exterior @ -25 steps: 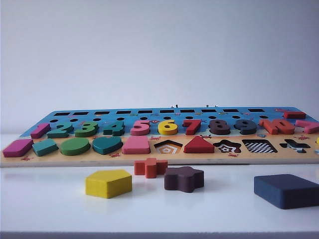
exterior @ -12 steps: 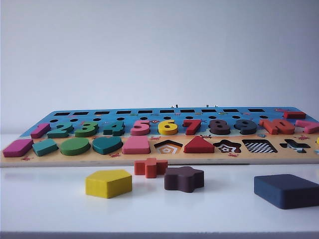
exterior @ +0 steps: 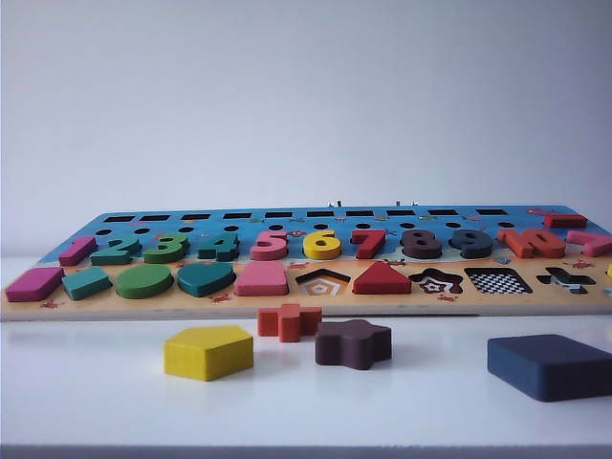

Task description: Insert the cube into the slot.

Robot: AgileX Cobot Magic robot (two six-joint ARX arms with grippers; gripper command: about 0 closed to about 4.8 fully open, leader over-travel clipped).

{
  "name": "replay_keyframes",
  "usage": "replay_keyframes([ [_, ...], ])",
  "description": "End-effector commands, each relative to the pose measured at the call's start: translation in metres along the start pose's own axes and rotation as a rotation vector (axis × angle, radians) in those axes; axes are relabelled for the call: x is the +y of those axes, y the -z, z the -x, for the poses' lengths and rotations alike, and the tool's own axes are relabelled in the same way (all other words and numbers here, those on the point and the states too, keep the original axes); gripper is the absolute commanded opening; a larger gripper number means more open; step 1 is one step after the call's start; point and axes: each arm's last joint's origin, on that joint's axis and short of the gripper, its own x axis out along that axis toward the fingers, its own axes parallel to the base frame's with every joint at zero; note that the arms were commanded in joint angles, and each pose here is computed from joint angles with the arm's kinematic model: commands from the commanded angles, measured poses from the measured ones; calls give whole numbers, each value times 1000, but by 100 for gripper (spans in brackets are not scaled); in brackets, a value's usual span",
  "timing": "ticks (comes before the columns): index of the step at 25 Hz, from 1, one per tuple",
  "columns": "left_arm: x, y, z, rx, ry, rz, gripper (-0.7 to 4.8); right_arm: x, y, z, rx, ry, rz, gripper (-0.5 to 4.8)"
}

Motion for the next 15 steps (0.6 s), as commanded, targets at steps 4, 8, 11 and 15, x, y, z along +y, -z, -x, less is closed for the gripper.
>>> replay_keyframes([
  [4,0,-3,1,-22,6,-7,7,20,-13,-34,61,105,-15,311],
  [8,0,-3,1,-22,6,-7,7,29,-20,-59,118,129,-23,311],
  [11,0,-3,1,-22,6,-8,7,31,-23,-64,109,117,-65,310],
  [15,0,-3,1,-22,6,-8,7,34,-21,-72,152,139,-69,310],
])
